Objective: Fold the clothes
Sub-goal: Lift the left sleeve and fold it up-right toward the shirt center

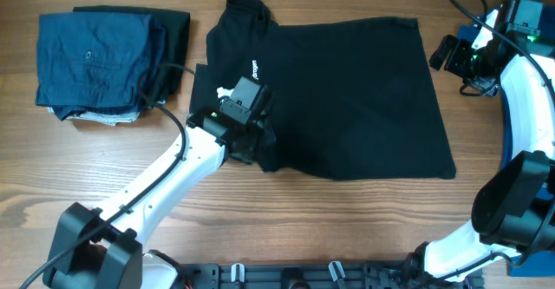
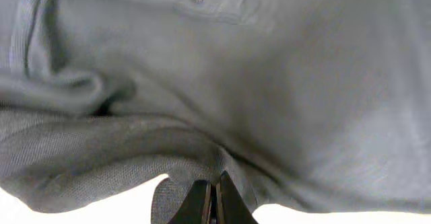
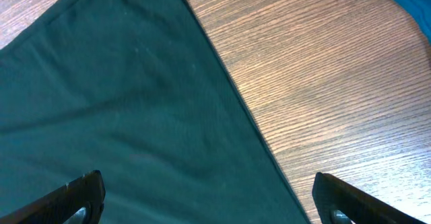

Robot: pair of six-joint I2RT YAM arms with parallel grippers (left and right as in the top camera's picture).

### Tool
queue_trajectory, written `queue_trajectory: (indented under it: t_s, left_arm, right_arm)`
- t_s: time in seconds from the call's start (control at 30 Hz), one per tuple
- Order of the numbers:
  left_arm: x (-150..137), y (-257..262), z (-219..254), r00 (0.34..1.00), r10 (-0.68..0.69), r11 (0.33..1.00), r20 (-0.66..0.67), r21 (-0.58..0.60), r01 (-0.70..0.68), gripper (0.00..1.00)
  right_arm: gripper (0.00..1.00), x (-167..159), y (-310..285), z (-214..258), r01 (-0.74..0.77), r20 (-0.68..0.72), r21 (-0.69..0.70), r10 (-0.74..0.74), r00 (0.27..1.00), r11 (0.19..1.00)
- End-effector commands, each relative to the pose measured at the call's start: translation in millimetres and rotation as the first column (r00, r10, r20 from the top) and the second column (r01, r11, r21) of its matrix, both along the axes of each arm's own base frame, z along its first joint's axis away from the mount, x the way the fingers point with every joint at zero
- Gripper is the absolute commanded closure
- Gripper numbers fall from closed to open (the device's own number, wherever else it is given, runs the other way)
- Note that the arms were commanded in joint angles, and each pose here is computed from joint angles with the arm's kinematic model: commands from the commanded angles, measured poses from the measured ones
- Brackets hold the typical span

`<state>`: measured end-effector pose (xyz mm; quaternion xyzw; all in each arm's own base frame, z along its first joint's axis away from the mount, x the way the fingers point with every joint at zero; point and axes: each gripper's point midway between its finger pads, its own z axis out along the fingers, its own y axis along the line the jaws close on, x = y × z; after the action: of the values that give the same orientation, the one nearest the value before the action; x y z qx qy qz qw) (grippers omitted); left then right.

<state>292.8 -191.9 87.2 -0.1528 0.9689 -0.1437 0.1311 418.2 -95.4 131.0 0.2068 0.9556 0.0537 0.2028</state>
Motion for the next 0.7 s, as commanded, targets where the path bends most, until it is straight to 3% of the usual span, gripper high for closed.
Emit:
queue_trajectory:
  t_s: [0.0, 0.17, 0.23, 0.27, 0.3, 0.43, 0.53, 0.6, 0.67]
  left_arm:
    - [27.1, 8.1, 6.5, 0.995, 0.028, 0.999, 0.091, 0.03, -0.03, 0.96]
    - [47.3, -1.7, -25.9, 0.996, 0.008, 0.999, 0.094, 0.045, -0.012, 0.95]
    - [57.4, -7.6, -40.2, 0.994, -0.017, 0.999, 0.109, 0.05, 0.011, 0.84]
    - [63.2, -11.1, -43.9, 0.991, -0.031, 0.999, 0.127, 0.048, 0.025, 0.69]
    - [69.2, -14.5, -44.7, 0.988, -0.04, 0.999, 0.149, 0.042, 0.035, 0.62]
    - [87.4, -23.7, -24.3, 0.973, -0.042, 0.999, 0.227, 0.008, 0.041, 0.4]
    - [92.4, -15.7, -1.4, 0.971, -0.027, 0.999, 0.237, 0.036, 0.019, 0.29]
    - [90.4, 1.5, 18.0, 0.969, -0.029, 0.993, 0.244, 0.118, 0.0, 0.23]
    - [83.9, 14.5, 36.9, 0.967, -0.045, 0.984, 0.25, 0.179, 0.0, 0.21]
  right_arm:
    - [0.0, 1.8, -1.9, 6.0, -0.012, 0.016, -0.013, 0.012, 1.0, 1.0]
    - [0.0, 1.8, -1.9, 6.0, -0.012, 0.016, -0.013, 0.012, 1.0, 1.0]
    - [0.0, 1.8, -1.9, 6.0, -0.012, 0.016, -0.013, 0.012, 1.0, 1.0]
    - [0.0, 1.8, -1.9, 6.0, -0.012, 0.016, -0.013, 0.012, 1.0, 1.0]
    - [0.0, 1.8, -1.9, 6.0, -0.012, 0.016, -0.013, 0.012, 1.0, 1.0]
    - [0.0, 1.8, -1.9, 6.0, -0.012, 0.016, -0.013, 0.012, 1.0, 1.0]
    - [0.0, 1.8, -1.9, 6.0, -0.012, 0.016, -0.013, 0.012, 1.0, 1.0]
    - [0.0, 1.8, -1.9, 6.0, -0.012, 0.016, -0.013, 0.012, 1.0, 1.0]
    - [0.0, 1.8, -1.9, 6.0, -0.012, 0.016, -0.014, 0.013, 1.0, 1.0]
